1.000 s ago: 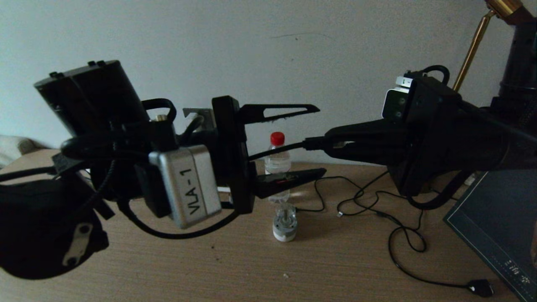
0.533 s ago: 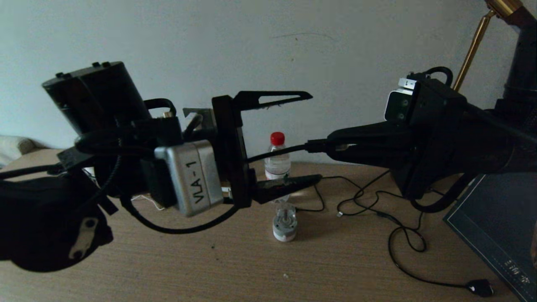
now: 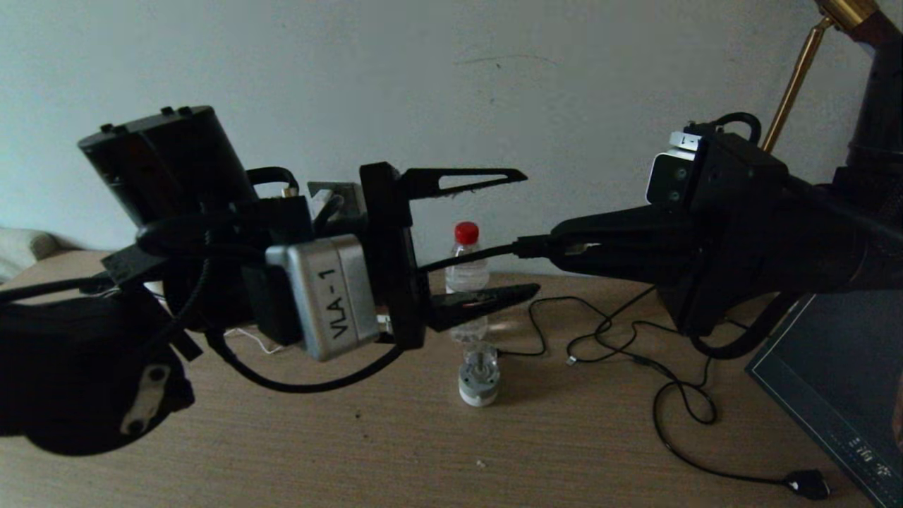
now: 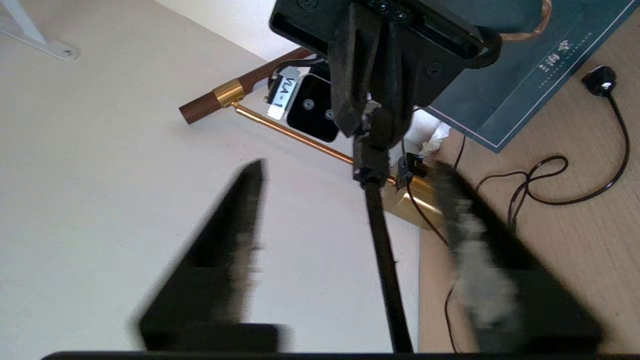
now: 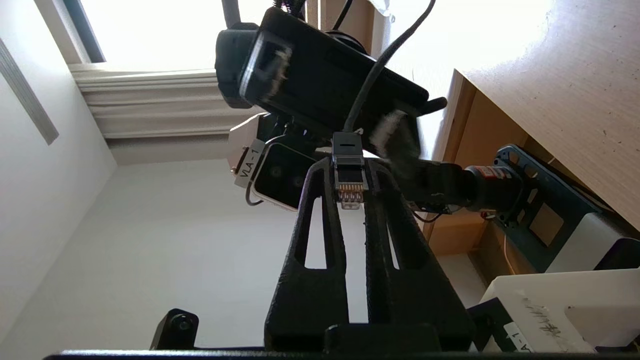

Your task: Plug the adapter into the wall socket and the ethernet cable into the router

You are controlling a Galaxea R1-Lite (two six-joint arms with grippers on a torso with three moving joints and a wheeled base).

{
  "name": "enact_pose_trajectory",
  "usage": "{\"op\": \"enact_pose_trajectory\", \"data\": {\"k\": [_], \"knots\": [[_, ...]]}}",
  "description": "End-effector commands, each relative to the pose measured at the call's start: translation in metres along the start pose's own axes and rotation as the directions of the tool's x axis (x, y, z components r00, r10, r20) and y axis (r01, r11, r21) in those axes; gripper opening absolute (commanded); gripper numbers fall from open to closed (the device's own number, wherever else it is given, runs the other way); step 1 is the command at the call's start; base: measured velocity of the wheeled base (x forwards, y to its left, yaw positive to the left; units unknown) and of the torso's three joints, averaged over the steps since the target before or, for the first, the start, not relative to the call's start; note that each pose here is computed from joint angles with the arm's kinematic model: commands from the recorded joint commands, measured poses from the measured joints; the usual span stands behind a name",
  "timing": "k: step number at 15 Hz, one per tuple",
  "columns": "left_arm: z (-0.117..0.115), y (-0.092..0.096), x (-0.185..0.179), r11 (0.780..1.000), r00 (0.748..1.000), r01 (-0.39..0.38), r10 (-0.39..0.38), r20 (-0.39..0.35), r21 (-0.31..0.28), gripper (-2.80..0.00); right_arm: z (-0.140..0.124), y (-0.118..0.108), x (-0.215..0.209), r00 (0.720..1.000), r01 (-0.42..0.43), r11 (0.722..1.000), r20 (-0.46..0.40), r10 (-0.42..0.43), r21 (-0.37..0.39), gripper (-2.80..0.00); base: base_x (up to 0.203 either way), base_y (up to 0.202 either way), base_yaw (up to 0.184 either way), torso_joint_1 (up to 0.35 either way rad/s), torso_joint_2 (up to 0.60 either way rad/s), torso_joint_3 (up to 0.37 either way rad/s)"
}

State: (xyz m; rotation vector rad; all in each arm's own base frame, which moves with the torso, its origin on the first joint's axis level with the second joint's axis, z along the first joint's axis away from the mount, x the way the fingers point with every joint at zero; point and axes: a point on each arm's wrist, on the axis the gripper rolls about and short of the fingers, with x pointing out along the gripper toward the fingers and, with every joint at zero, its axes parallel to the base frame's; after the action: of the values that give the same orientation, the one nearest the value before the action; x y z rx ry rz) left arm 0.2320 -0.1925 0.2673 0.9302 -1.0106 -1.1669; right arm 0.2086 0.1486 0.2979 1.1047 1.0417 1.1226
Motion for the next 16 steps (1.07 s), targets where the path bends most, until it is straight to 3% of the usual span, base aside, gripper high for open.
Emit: {"op": "enact_pose_trajectory", "data": {"k": [1, 12, 13, 15, 16], "knots": [[-0.0009, -0.0001, 0.0009, 1.0, 1.0, 0.0, 0.0, 0.005, 0.008, -2.8, 0.0, -0.0001, 0.0004, 1.0, -0.002, 1.0, -0.007, 0.002, 0.007, -2.8, 0.0, 0.0, 0.0, 0.0, 0.0, 0.0], [-0.0001, 0.0002, 0.001, 1.0, 1.0, -0.001, 0.001, 0.008, 0.01, -2.8, -0.0013, -0.0025, 0.0009, 1.0, 0.003, 1.0, -0.011, -0.003, 0.011, -2.8, 0.0, 0.0, 0.0, 0.0, 0.0, 0.0], [-0.0001, -0.0004, 0.0008, 1.0, 1.0, 0.001, -0.001, 0.007, 0.008, -2.8, -0.0013, -0.0025, 0.0009, 1.0, 0.003, 1.0, -0.011, -0.003, 0.011, 0.0, 0.0, 0.0, 0.0, 0.0, 0.0, 0.0], [0.0009, -0.0005, -0.0004, 1.0, 1.0, 0.001, -0.001, 0.006, 0.002, -2.8, -0.0011, -0.0035, 0.0012, 1.0, 0.006, 1.0, -0.01, -0.006, 0.008, 0.0, 0.0, 0.0, 0.0, 0.0, 0.0, 0.0], [0.0025, -0.0017, -0.0024, 0.999, 1.0, 0.004, -0.003, 0.004, -0.032, -2.8, -0.0016, -0.0045, 0.0004, 1.0, 0.009, 1.0, -0.004, -0.009, 0.005, 0.0, 0.0, 0.0, 0.0, 0.0, 0.0, 0.0]]}}
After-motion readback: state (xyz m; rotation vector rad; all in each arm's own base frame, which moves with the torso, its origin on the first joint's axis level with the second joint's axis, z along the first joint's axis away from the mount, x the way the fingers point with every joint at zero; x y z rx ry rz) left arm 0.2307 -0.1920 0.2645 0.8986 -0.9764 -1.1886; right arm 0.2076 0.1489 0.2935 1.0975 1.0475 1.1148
